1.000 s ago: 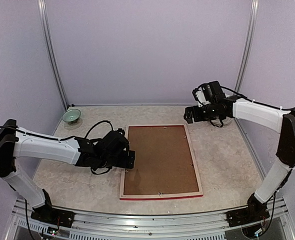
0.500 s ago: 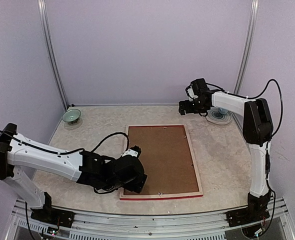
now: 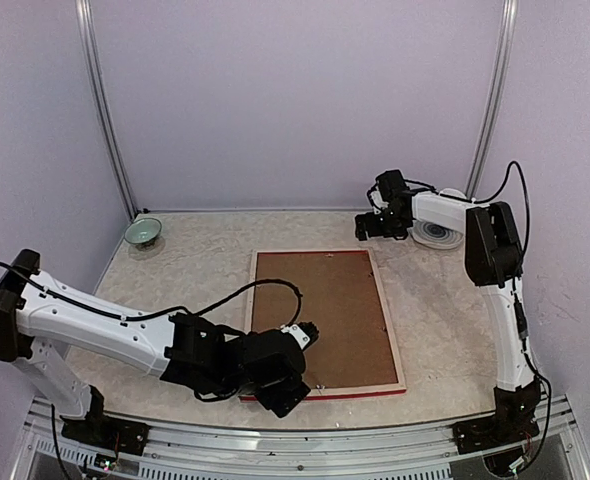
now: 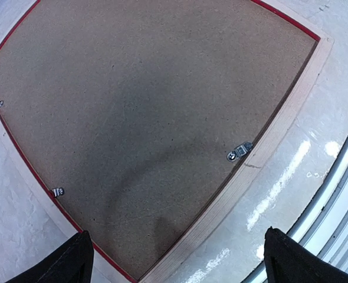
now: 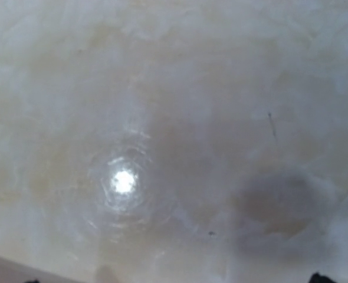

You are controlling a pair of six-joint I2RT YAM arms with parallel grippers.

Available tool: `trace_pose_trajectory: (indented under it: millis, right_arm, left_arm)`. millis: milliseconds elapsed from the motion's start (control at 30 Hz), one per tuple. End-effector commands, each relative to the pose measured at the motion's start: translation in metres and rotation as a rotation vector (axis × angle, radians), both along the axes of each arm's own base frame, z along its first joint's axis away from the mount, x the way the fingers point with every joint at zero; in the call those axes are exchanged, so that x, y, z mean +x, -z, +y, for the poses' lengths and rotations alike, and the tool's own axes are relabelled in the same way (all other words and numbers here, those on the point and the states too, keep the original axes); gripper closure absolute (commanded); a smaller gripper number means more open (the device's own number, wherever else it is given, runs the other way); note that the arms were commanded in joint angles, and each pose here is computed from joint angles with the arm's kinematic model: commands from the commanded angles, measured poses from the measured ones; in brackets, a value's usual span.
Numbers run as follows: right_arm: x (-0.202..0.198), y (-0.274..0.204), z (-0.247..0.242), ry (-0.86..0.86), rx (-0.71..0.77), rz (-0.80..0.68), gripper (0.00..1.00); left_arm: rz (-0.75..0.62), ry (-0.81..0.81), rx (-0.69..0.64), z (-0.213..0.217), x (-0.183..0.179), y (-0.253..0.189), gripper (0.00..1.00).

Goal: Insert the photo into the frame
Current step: Rotate the photo frame at the center of the board.

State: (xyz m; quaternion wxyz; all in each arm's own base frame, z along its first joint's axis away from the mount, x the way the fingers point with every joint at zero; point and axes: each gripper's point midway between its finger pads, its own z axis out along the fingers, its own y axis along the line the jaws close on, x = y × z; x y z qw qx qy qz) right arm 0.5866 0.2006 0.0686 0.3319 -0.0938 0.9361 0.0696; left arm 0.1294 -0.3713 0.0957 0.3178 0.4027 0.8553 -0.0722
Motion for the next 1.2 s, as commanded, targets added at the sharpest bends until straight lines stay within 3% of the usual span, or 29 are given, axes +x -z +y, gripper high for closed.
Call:
trace_pose_trajectory:
  millis: [0,200,400,800,1167]
  right_arm:
    - [0.011,-0.007,0.004,-0.016,0.014,-0.027,0.01]
    - [0.018,-0.002,0.002,-0.019,0.009,-0.04,0.01]
    - [0.023,0.005,-0.002,-0.037,0.019,-0.037,0.01]
    - [0.018,0.026,-0.013,-0.081,-0.041,-0.022,0.01]
    - [0.005,0.044,-0.018,-0.152,-0.05,0.009,0.02]
  left_arm:
    - [0.0,0.082,0.093,-0.005,-0.008,0.009,0.01]
    - [-0.017,0.131,0.253,-0.004,-0.019,0.047,0.01]
    - [-0.027,0.125,0.28,-0.003,-0.016,0.06,0.01]
    - [-0.047,-0.128,0.418,0.059,0.024,0.079,0.01]
    - [-0.057,-0.268,0.436,0.102,0.041,0.071,0.01]
